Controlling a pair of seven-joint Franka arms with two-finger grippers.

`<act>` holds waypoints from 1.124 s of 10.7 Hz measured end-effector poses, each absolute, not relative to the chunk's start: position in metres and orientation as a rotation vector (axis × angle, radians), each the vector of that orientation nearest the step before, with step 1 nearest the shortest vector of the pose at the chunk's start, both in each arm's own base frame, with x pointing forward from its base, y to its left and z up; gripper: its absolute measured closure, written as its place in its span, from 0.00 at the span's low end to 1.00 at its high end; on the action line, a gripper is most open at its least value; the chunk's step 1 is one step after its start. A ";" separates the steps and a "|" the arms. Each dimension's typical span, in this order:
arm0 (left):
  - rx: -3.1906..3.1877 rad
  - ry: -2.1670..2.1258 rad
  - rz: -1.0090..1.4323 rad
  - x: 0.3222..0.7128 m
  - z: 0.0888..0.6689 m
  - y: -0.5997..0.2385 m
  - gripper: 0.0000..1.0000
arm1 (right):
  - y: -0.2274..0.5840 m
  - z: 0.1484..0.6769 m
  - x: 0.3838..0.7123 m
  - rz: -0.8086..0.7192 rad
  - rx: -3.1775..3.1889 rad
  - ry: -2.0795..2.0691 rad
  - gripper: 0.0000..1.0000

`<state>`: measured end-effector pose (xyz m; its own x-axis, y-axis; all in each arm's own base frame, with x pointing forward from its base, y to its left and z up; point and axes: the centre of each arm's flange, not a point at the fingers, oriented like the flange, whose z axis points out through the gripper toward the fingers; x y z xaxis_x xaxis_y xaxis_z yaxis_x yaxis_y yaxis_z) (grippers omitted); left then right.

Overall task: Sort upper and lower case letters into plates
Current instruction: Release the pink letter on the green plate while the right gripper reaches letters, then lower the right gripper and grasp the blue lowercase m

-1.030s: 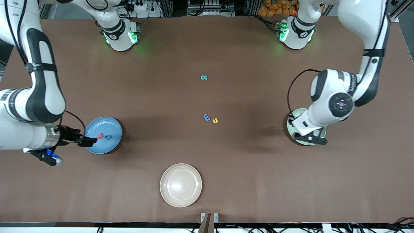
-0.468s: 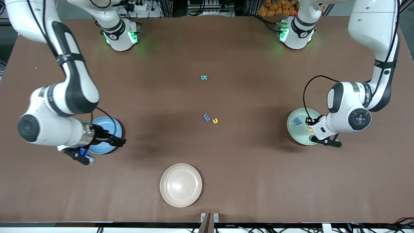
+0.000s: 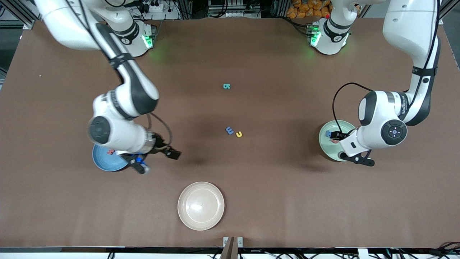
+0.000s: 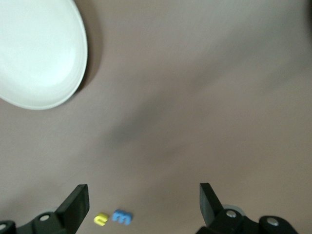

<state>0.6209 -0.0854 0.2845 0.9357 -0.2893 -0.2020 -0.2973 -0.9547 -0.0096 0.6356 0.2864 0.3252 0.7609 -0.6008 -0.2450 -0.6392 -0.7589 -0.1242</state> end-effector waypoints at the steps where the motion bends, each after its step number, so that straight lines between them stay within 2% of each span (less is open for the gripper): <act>1: -3.046 0.478 0.306 0.624 0.306 -0.103 0.00 | 0.311 0.318 0.625 0.302 -2.745 1.039 0.00; 3: -3.039 0.502 0.282 0.626 0.353 -0.143 0.00 | 0.354 0.303 0.602 0.332 -2.724 1.149 0.00; 6: -3.039 0.488 0.200 0.606 0.407 -0.202 0.00 | 0.407 0.274 0.571 0.320 -2.728 1.246 0.00; 12: -3.043 0.497 0.181 0.596 0.417 -0.223 0.00 | 0.473 0.209 0.507 0.234 -2.772 1.279 0.00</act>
<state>0.5965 -0.2225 0.4166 0.9413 -0.3140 -0.1239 -0.3202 -0.9468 -0.0331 0.5068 0.4730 0.2087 0.6399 -0.7491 -0.1716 -0.7613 -0.6483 -0.0086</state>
